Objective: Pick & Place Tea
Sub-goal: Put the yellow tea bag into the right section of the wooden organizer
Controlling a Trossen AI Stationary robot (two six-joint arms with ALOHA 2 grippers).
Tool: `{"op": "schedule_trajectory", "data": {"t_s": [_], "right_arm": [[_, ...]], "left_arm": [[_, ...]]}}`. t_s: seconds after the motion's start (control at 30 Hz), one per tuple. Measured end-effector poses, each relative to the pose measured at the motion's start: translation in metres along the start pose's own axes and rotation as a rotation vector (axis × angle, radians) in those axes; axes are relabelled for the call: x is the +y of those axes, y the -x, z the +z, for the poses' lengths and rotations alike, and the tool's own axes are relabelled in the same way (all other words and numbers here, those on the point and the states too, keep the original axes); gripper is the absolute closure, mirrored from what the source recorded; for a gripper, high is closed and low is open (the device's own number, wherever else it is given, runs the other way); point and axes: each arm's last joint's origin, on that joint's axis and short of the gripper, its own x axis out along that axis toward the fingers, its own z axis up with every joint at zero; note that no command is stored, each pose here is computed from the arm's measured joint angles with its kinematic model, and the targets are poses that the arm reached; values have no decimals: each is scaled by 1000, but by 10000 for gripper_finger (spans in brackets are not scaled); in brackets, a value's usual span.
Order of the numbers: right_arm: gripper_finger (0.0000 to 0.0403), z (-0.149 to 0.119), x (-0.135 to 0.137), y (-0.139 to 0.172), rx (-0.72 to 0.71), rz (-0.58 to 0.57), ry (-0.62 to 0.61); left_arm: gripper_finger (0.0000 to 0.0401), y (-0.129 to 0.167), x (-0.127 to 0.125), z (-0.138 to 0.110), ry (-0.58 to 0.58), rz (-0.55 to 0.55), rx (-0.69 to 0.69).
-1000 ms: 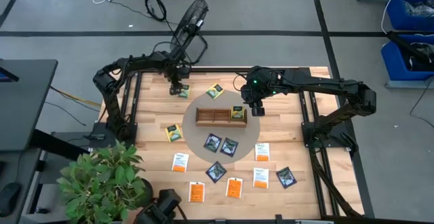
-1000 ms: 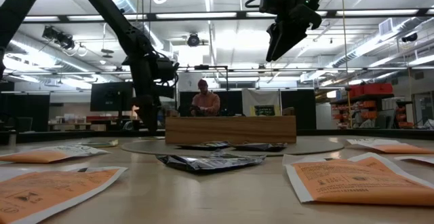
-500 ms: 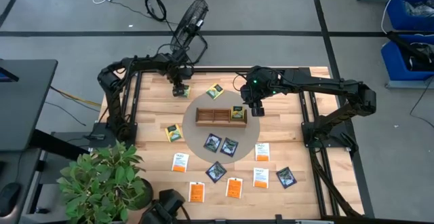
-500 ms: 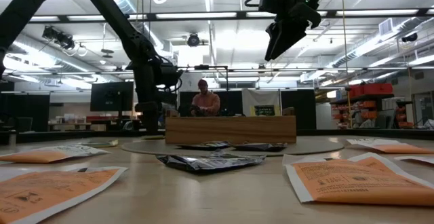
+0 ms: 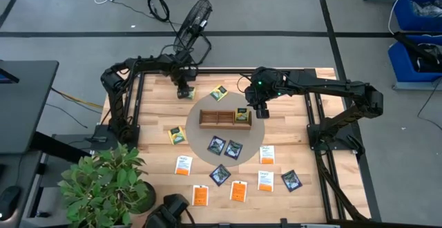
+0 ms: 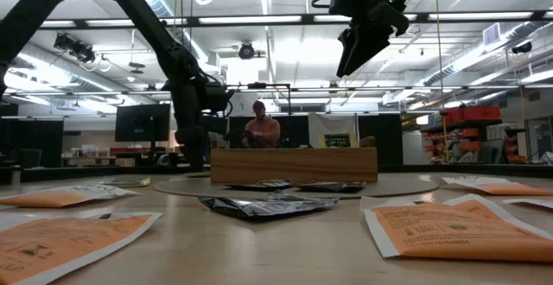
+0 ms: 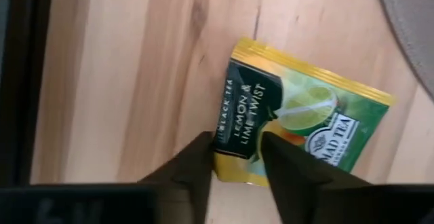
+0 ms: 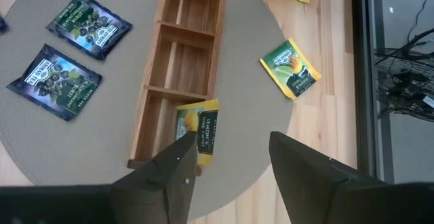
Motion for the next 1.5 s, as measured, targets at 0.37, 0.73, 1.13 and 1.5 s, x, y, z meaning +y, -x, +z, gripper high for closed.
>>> {"op": "schedule_trajectory", "data": {"t_s": [0.37,0.73,1.13,1.5], "right_arm": [[209,0,0,0,0,0,-3],[209,0,0,0,2,-1,-3],[209,0,0,0,5,-1,-4],[209,-4,1,0,38,13,-6]], "left_arm": [[397,1,1,3,-32,45,-16],[398,24,-17,15,-56,116,-36],[399,23,-39,33,-145,316,47],[399,39,-54,53,-216,501,-23]]}}
